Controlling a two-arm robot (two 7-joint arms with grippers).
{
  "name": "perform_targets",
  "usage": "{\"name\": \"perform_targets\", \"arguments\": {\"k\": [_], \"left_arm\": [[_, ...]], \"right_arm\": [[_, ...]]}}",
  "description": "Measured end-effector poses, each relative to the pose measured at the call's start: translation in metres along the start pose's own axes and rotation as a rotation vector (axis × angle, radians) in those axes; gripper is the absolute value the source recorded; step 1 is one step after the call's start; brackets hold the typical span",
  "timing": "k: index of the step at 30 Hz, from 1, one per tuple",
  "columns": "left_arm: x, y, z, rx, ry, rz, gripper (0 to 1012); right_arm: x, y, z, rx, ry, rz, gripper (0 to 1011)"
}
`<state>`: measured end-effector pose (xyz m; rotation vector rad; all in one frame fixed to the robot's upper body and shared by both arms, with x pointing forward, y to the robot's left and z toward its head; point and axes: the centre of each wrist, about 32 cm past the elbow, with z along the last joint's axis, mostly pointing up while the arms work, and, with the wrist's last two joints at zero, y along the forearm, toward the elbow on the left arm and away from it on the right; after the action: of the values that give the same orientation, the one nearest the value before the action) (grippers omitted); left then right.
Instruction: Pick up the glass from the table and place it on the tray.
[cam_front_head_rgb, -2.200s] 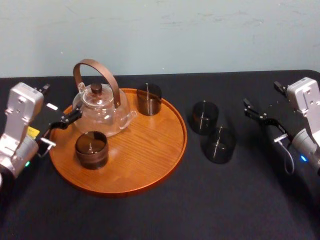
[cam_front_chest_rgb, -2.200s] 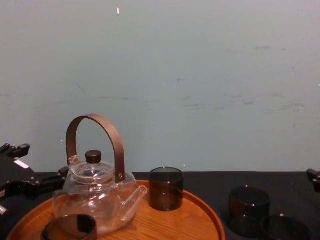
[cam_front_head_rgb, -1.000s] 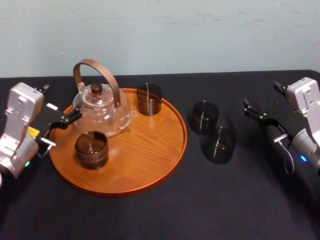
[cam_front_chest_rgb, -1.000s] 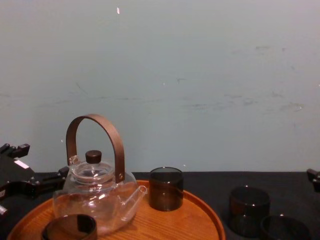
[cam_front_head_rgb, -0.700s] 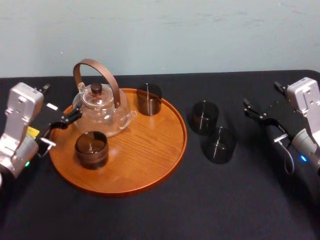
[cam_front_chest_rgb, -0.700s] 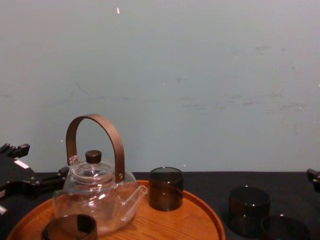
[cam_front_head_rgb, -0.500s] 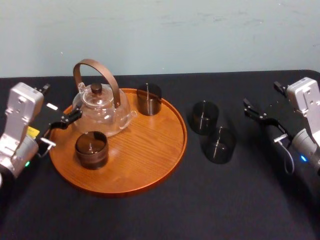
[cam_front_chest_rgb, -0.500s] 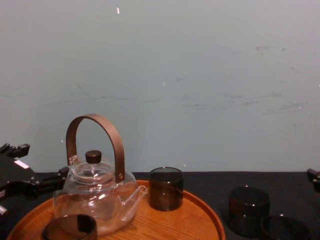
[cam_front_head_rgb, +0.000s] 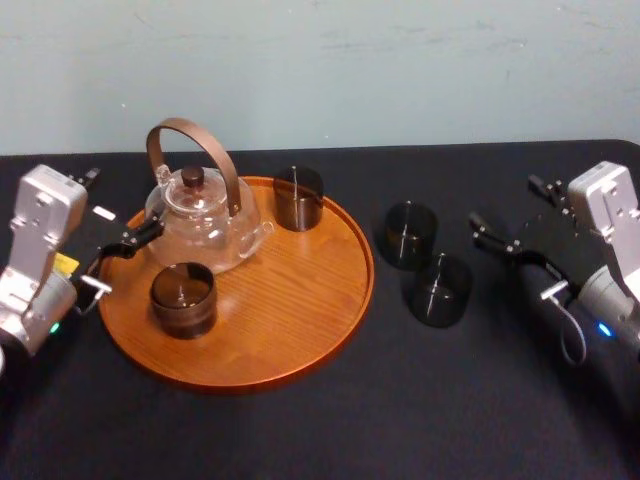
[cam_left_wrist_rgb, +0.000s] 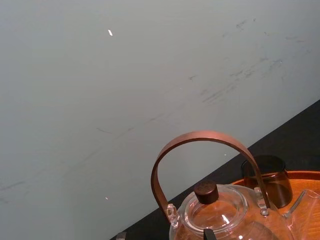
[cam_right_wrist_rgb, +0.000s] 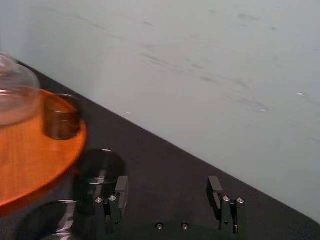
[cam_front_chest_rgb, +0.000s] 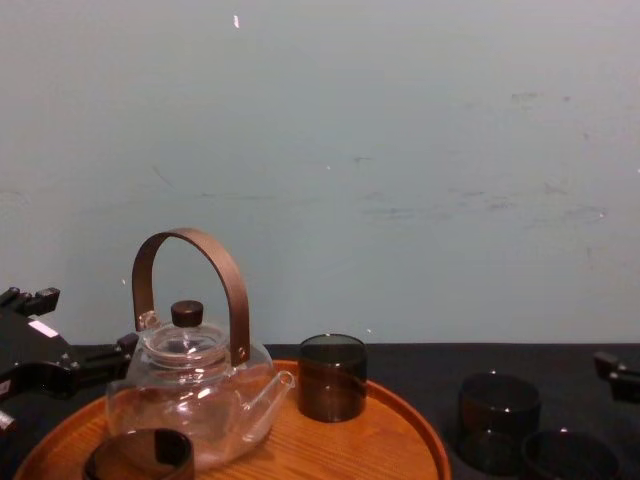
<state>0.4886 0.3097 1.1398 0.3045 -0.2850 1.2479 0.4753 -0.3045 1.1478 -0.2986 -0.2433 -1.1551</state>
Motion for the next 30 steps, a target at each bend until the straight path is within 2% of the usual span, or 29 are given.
{"name": "perform_targets", "arguments": {"k": [17, 22, 30], "left_arm": [[0.0000, 0.000, 0.000, 0.000, 0.000, 0.000, 1001], [0.0000, 0.000, 0.000, 0.000, 0.000, 0.000, 1001], [0.0000, 0.000, 0.000, 0.000, 0.000, 0.000, 1001]], "right_arm": [[-0.0262, -0.034, 0.012, 0.044, 0.059, 0.140, 1002], [-0.0314, -0.038, 0.009, 0.029, 0.076, 0.162, 1002], [-0.0348, -0.040, 0.000, -0.011, 0.122, 0.193, 1002]]}}
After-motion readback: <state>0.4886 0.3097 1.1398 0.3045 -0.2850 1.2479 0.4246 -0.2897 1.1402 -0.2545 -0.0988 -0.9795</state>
